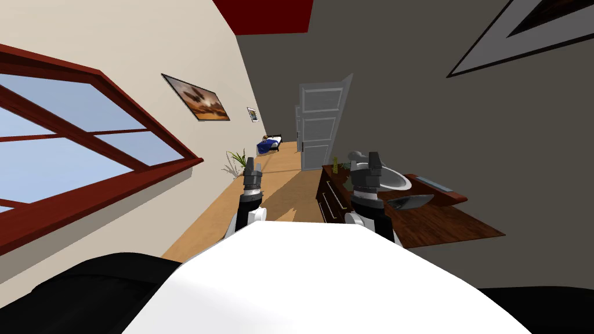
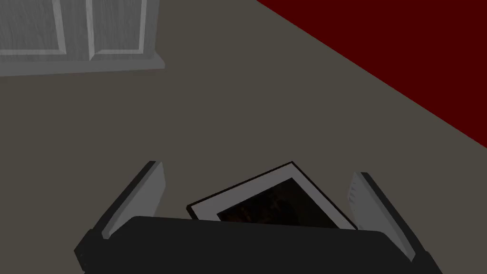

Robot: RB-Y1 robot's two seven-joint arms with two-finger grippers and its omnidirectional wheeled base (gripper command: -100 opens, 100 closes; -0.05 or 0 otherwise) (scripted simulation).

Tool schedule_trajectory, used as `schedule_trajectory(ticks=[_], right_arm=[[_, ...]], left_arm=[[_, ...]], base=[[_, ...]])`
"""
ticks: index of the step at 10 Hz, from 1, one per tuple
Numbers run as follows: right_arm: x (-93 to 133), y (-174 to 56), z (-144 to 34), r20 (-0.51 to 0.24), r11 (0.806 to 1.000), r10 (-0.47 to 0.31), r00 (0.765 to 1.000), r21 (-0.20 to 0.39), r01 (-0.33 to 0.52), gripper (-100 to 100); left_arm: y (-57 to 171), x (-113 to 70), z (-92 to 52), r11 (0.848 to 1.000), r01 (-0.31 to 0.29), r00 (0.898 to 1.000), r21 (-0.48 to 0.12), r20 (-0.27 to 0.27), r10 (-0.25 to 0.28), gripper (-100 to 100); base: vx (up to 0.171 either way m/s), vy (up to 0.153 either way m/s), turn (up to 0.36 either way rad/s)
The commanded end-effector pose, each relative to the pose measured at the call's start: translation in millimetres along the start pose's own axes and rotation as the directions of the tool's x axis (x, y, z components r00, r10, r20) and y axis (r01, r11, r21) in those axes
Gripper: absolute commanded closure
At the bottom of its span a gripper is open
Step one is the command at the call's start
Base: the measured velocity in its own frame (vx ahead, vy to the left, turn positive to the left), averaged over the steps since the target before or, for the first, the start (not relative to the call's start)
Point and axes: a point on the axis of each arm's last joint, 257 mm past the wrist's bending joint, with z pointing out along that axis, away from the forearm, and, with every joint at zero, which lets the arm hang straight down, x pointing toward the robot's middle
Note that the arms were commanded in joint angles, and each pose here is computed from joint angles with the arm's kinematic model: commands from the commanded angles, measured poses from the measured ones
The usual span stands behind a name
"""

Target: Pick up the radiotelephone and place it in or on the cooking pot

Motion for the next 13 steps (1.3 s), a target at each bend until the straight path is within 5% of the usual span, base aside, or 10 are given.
schedule_trajectory(ticks=[1, 7, 10, 13], right_arm=[[5, -2, -1.1, -0.032, 1.000, -0.027, 0.999, -0.002, 0.027, -100], [28, -21, -12.3, -0.184, 0.971, -0.238, 0.954, -0.032, 0.236, -100], [38, -36, -21.6, -0.258, 0.928, -0.371, 0.892, -0.068, 0.367, -100], [45, -54, -32.5, -0.325, 0.866, -0.496, 0.805, -0.117, 0.486, -100]], left_arm=[[0, 0.0, 0.0, 1.000, 0.000, 1.000, 0.000, 0.000, 0.000, 0], [0, 0.0, 0.1, 1.000, 0.000, 1.000, 0.000, 0.000, 0.000, 0], [0, 0.0, 0.1, 1.000, 0.000, 1.000, 0.000, 0.000, 0.000, 0], [0, 0.0, 0.1, 1.000, 0.000, 1.000, 0.000, 0.000, 0.000, 0]], base=[[-0.030, 0.007, -0.004], [-0.122, 0.011, -0.012], [-0.169, 0.022, -0.017], [-0.139, -0.001, -0.015]])
